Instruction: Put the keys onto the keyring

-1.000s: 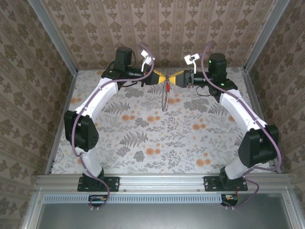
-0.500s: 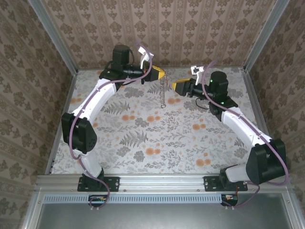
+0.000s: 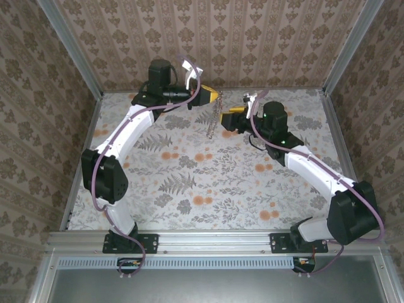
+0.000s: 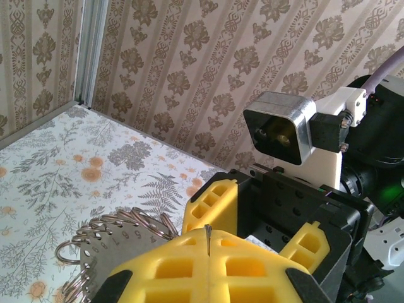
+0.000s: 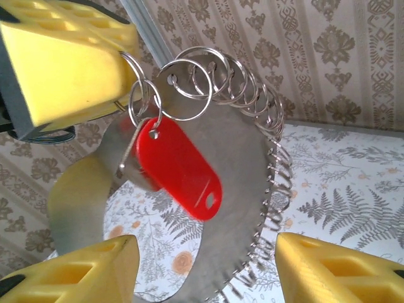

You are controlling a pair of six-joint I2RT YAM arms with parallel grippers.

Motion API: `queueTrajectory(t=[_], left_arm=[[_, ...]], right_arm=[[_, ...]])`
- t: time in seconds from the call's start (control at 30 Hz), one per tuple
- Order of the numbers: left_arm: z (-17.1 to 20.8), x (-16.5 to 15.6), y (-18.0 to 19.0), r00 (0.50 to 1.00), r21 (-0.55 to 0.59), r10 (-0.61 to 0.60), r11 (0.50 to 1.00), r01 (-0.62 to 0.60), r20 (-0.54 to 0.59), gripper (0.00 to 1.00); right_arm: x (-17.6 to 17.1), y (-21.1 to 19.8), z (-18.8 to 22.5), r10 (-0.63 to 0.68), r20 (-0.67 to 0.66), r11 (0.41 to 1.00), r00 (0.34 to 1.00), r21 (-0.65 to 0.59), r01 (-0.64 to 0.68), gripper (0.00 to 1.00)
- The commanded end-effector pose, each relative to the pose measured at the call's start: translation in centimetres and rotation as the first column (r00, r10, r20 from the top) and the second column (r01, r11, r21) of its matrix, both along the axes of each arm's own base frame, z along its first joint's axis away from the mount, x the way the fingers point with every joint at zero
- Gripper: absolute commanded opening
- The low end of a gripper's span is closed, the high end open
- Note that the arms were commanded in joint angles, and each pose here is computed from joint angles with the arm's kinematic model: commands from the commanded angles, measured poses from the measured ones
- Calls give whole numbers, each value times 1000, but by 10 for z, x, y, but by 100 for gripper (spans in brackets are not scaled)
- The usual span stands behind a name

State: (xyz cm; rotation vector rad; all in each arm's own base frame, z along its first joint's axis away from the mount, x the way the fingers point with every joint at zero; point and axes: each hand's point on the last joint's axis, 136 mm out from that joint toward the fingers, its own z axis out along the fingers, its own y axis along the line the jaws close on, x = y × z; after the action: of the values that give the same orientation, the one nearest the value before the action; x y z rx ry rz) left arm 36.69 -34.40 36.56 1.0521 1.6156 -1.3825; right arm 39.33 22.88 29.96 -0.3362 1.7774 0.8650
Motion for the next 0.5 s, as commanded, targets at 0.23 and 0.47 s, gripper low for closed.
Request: queueTrajectory(t=[0.23, 0.47], left_arm=[[28, -23, -6, 997, -44, -42, 998, 45, 59, 0], [28, -26, -9, 997, -43, -51, 998, 53, 60, 0]], right_arm=[[15, 9, 29, -4, 96, 1000, 995, 7, 4, 60], [20, 11, 40, -6, 119, 1000, 993, 8, 5, 60]])
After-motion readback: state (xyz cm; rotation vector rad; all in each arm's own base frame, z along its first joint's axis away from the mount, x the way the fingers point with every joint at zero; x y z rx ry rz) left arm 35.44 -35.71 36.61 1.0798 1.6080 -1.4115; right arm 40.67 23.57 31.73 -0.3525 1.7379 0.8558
